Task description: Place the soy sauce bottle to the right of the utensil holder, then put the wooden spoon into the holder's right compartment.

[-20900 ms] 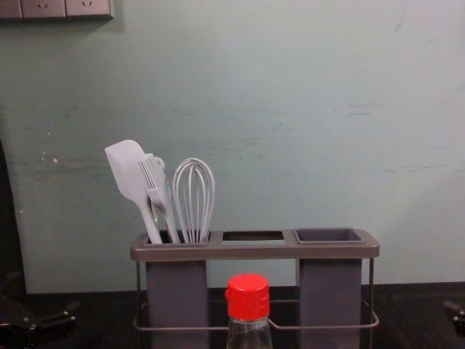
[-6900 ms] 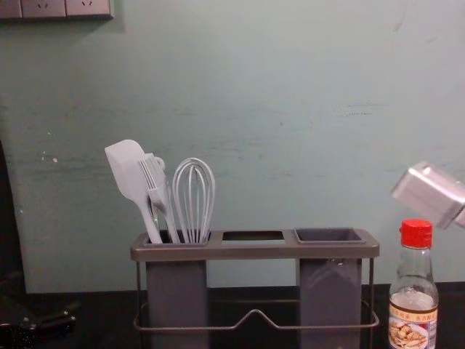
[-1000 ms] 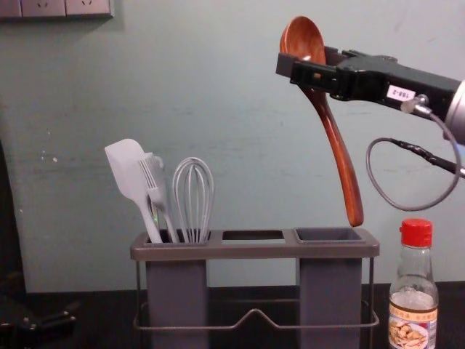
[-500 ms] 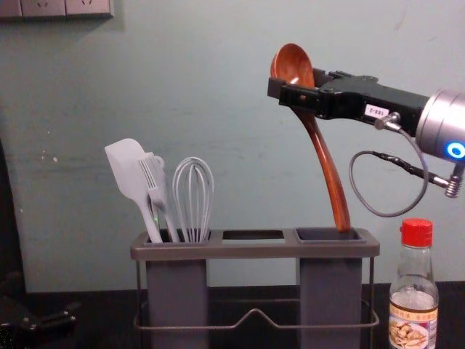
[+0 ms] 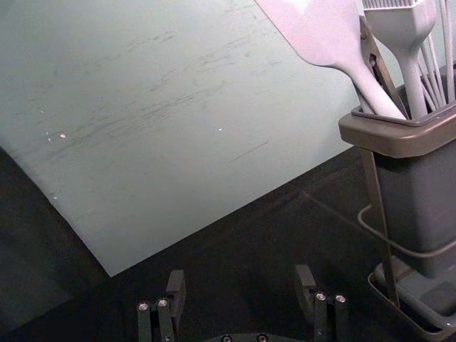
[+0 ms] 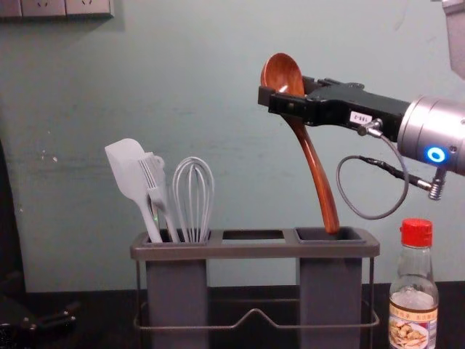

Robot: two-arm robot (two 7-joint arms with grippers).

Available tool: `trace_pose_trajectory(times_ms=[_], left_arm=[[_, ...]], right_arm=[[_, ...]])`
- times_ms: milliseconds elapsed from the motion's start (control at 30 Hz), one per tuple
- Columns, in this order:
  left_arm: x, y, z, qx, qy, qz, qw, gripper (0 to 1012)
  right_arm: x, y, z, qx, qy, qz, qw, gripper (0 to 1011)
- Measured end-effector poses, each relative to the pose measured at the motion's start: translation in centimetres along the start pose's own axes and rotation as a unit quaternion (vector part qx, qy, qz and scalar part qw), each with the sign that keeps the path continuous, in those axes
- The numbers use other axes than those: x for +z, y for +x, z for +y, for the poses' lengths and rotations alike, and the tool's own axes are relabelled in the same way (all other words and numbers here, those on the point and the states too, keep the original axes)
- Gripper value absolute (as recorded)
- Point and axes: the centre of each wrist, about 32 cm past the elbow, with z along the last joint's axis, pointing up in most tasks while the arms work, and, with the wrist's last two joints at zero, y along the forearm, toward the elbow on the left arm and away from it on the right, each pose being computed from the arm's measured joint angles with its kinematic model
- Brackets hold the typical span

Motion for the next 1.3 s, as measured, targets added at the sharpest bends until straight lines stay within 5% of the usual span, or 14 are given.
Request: trace_pose_trajectory(times_ms=[867, 1300], left_arm=[[0.00, 0.00, 0.00, 0.000, 0.000, 0.000, 1.0000, 1005], [0.00, 0.00, 0.00, 0.000, 0.000, 0.000, 1.0000, 1005]], right_arm=[[-2.9, -1.1, -1.4, 0.010, -0.026, 0.019, 0.9994, 838], [-3.0, -1.5, -3.1, 0.013, -0.023, 0.022, 0.9994, 838]])
